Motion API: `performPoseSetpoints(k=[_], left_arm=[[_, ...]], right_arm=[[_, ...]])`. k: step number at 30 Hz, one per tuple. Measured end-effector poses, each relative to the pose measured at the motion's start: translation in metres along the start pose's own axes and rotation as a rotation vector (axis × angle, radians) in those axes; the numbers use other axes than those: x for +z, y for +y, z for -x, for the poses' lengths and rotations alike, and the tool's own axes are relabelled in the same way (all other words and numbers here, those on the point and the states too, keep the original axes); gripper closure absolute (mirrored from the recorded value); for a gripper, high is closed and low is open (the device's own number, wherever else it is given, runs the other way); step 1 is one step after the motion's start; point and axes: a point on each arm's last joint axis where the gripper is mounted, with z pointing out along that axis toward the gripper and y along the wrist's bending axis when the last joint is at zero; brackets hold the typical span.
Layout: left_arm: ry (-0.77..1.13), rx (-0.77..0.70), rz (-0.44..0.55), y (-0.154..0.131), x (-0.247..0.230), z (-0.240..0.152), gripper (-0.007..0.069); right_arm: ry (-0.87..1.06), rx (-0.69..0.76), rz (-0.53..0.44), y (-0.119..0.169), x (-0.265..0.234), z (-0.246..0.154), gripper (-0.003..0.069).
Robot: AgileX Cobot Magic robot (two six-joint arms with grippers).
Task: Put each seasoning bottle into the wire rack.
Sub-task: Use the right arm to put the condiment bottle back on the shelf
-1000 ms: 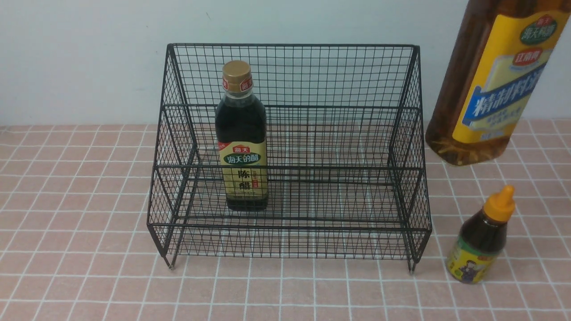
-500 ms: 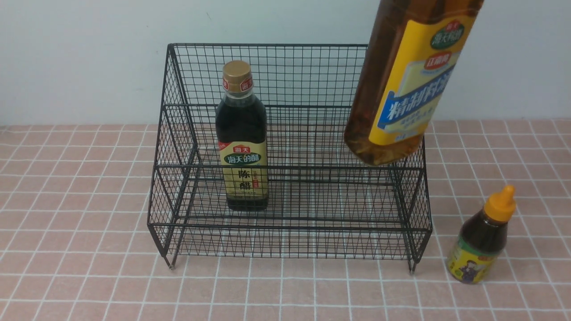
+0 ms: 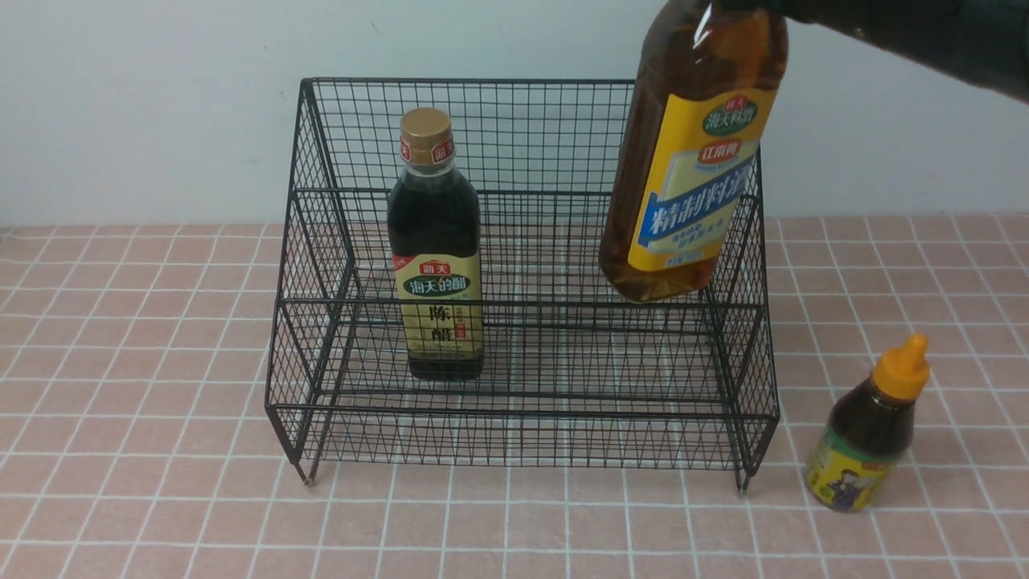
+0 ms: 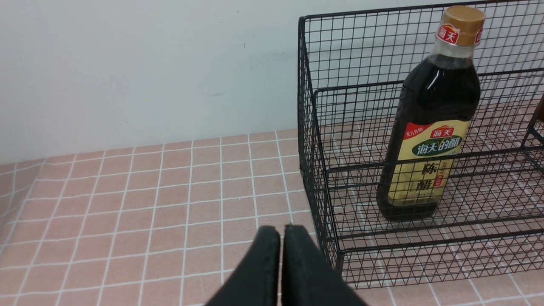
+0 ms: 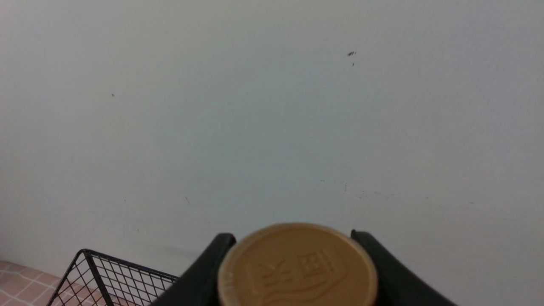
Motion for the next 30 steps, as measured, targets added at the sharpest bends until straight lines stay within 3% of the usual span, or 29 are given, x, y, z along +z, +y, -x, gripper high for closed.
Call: performPoseSetpoints(k=[17, 30], left_arm=[[-0.001, 0.003, 0.002, 0.0, 0.0, 0.0, 0.0632], [-0.008, 0.031, 0.026, 0.002, 0.0, 0.001, 0.0632]], right_arm=[[0.07, -0.062, 0.062, 0.006, -0.003, 0.002, 0.0346], [0.034, 0.067, -0.039, -0.022, 0.0, 0.003, 0.0346]])
